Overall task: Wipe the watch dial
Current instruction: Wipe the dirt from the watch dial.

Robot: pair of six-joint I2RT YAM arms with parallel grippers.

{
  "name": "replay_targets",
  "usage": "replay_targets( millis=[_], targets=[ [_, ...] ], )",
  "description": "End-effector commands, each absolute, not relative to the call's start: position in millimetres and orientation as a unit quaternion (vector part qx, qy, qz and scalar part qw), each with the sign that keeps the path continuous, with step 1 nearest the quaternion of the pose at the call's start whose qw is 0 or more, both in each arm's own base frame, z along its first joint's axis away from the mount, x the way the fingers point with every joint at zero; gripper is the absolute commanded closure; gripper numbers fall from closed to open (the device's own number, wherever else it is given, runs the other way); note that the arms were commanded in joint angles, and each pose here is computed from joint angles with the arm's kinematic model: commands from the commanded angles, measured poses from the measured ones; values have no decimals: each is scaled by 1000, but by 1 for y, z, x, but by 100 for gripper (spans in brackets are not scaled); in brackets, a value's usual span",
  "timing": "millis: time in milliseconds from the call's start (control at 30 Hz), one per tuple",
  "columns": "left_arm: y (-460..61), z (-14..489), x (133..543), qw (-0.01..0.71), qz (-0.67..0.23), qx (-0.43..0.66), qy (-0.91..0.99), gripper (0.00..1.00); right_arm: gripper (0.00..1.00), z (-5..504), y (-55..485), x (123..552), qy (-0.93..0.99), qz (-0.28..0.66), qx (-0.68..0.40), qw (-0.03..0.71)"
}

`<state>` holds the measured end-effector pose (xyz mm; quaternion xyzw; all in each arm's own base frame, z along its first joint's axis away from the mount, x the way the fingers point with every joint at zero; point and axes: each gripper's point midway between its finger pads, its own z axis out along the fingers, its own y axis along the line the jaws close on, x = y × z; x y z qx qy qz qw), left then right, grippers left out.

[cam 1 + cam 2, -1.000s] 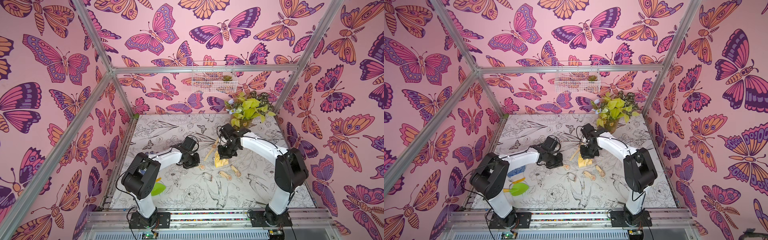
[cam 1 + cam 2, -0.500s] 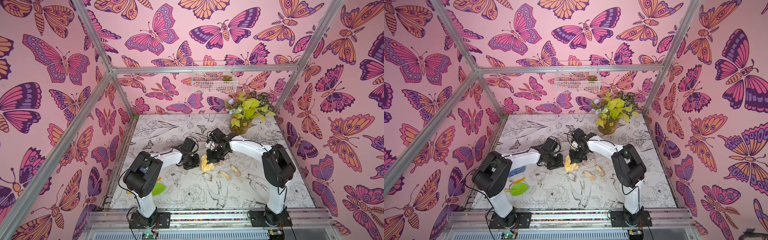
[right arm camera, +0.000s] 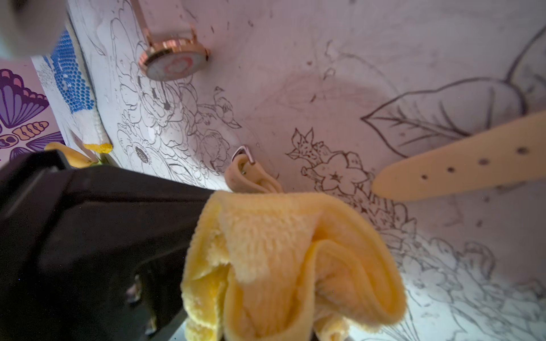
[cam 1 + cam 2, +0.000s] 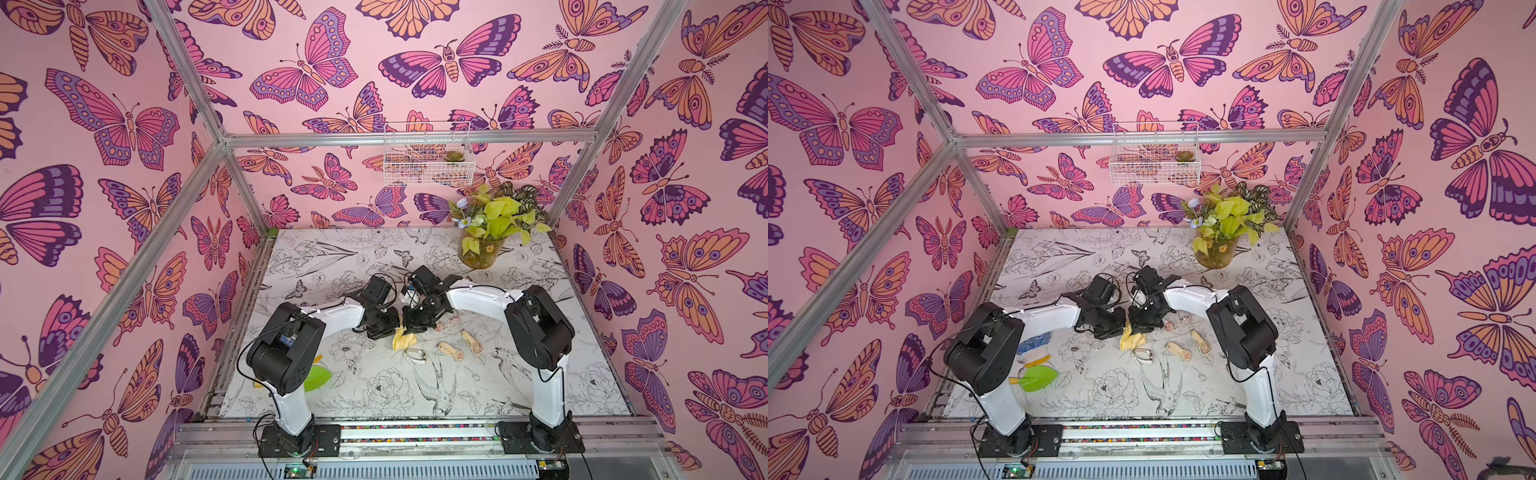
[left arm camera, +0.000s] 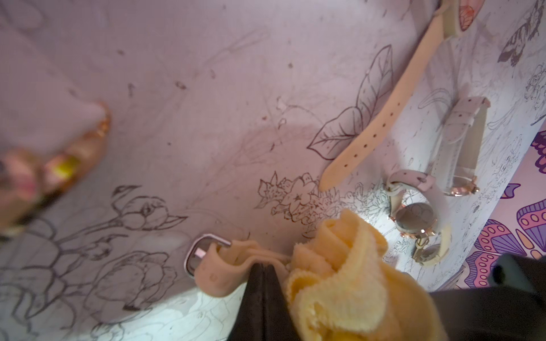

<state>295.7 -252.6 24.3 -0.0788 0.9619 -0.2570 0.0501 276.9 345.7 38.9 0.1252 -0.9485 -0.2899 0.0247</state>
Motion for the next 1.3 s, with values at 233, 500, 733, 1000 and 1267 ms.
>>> replay_targets(
  millis=[233,500,733,1000,1267],
  targets=[
    [-247,4,291,37,-238,-90,966,100,100,-18,275,264,-987,-115,106,19],
    [-248,3,292,36,-239,-91,966,100,100,-3,248,273,-992,-94,89,-6],
    [-250,3,295,35,-241,-90,966,100,100,39,288,286,-974,-197,109,-29],
    [-252,5,296,36,-243,-89,965,100,100,101,325,302,-942,-303,117,-82],
    [-252,4,295,34,-244,-88,965,100,100,82,349,293,-932,-341,118,-30]
  ],
)
